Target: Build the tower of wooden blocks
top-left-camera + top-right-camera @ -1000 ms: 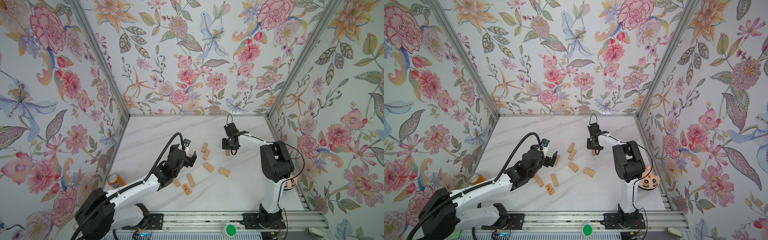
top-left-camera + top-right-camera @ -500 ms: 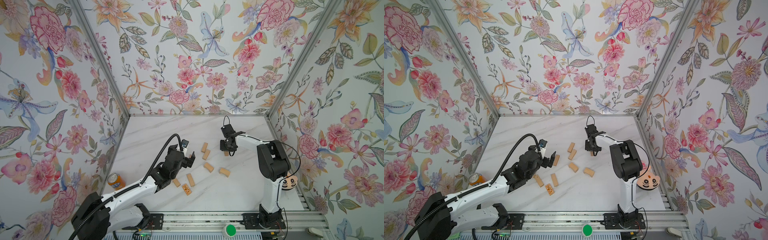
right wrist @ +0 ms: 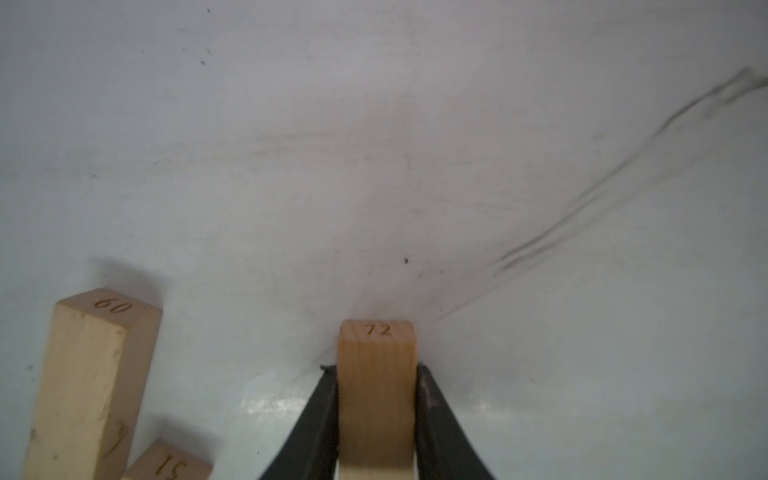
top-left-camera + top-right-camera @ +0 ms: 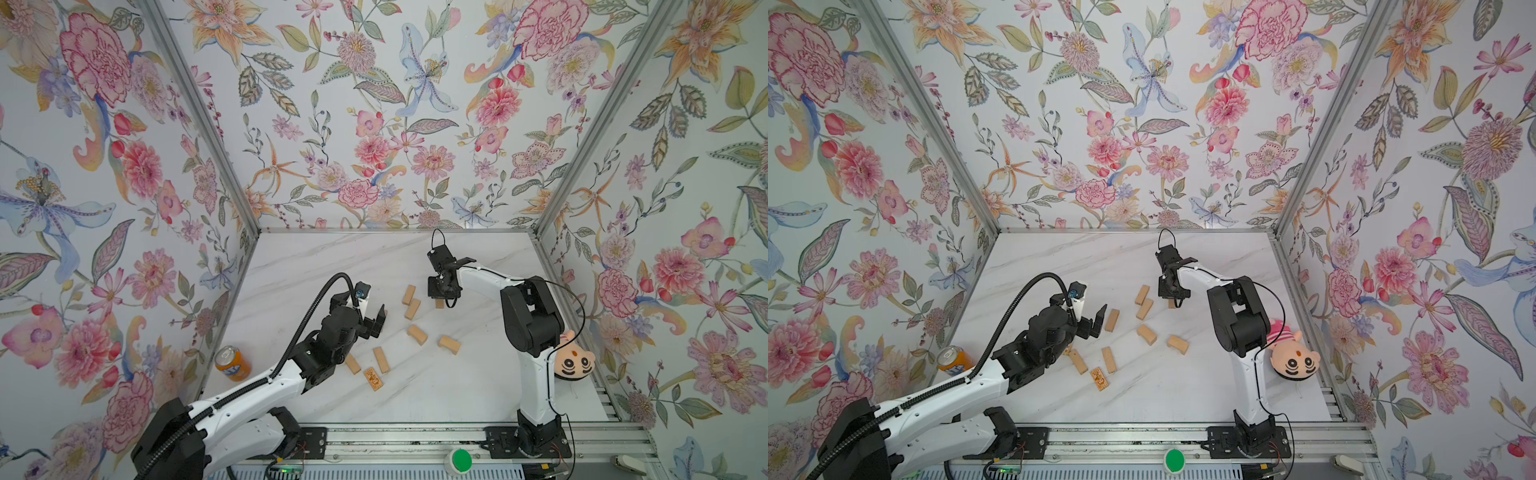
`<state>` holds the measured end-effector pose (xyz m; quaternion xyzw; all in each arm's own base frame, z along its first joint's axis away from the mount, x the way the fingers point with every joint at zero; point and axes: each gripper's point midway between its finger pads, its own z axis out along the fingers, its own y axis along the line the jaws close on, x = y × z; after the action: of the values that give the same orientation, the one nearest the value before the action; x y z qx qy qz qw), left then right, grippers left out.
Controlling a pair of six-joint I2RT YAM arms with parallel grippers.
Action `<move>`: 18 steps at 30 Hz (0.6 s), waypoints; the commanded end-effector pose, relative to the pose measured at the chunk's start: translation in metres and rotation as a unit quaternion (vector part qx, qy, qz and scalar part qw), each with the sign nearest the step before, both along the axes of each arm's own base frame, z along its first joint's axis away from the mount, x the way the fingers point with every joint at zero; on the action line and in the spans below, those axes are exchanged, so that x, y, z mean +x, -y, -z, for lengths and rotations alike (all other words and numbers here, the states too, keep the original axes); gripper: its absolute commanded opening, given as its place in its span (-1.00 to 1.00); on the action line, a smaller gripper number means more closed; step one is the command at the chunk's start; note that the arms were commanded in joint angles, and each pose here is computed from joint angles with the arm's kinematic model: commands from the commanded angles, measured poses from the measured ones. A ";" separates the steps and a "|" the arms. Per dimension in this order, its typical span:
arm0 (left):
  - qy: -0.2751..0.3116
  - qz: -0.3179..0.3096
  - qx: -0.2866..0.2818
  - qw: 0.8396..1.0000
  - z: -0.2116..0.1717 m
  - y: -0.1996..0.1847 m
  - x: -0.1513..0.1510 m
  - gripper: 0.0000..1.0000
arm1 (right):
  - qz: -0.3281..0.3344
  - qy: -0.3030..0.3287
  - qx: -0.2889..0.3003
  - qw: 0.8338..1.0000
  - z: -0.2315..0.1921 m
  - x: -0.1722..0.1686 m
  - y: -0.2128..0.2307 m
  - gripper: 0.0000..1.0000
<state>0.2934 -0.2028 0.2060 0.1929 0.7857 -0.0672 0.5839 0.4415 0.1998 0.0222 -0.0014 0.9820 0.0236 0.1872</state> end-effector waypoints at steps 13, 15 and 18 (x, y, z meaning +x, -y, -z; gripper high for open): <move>-0.009 -0.010 -0.008 1.000 0.002 -0.005 -0.006 0.99 | -0.023 0.047 -0.016 0.999 -0.057 -0.001 -0.014 0.24; -0.013 -0.011 -0.010 1.000 0.003 -0.005 -0.006 0.98 | -0.025 0.057 -0.012 0.998 -0.069 -0.003 -0.018 0.25; -0.015 -0.012 -0.013 1.000 0.002 -0.007 -0.008 0.99 | -0.026 0.060 0.003 0.998 -0.078 -0.009 -0.026 0.25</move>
<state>0.2895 -0.1981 0.1988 0.1830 0.7952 -0.0703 0.5737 0.4344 0.2186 0.0683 -0.0316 0.9743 0.0196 0.2220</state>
